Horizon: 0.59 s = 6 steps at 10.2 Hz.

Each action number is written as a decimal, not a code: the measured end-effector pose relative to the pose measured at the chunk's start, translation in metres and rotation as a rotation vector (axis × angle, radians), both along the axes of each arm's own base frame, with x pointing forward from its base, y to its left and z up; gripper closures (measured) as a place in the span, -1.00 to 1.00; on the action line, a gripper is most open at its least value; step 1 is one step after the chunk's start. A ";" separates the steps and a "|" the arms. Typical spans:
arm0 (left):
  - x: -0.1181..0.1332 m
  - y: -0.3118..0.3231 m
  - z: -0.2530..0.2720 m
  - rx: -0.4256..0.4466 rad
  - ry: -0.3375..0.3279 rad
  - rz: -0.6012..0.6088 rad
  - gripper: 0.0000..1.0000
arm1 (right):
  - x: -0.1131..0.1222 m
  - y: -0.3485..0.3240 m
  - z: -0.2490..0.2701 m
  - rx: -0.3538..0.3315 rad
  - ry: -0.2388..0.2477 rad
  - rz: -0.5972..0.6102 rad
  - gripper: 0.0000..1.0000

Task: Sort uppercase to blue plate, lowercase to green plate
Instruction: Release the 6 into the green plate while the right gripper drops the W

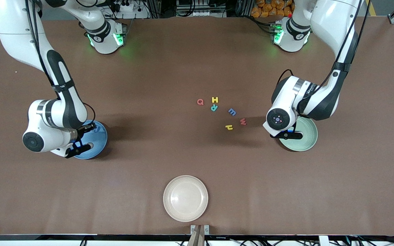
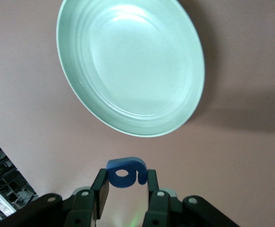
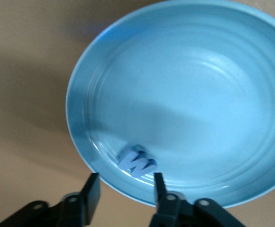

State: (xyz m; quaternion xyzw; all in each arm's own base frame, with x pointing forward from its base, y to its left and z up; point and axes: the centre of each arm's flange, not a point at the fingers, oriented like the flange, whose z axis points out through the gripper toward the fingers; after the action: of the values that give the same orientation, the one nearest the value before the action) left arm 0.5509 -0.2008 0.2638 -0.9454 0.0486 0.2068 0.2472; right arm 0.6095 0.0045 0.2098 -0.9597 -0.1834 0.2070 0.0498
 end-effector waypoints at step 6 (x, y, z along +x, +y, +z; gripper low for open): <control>0.001 0.016 0.000 0.072 0.013 -0.015 0.24 | 0.011 0.117 0.039 -0.030 -0.019 -0.022 -0.46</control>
State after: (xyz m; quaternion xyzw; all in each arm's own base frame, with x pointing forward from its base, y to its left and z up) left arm 0.5519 -0.1849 0.2637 -0.9341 0.0498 0.2129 0.2822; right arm 0.6209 0.1211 0.2485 -0.9643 -0.1700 0.1998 0.0358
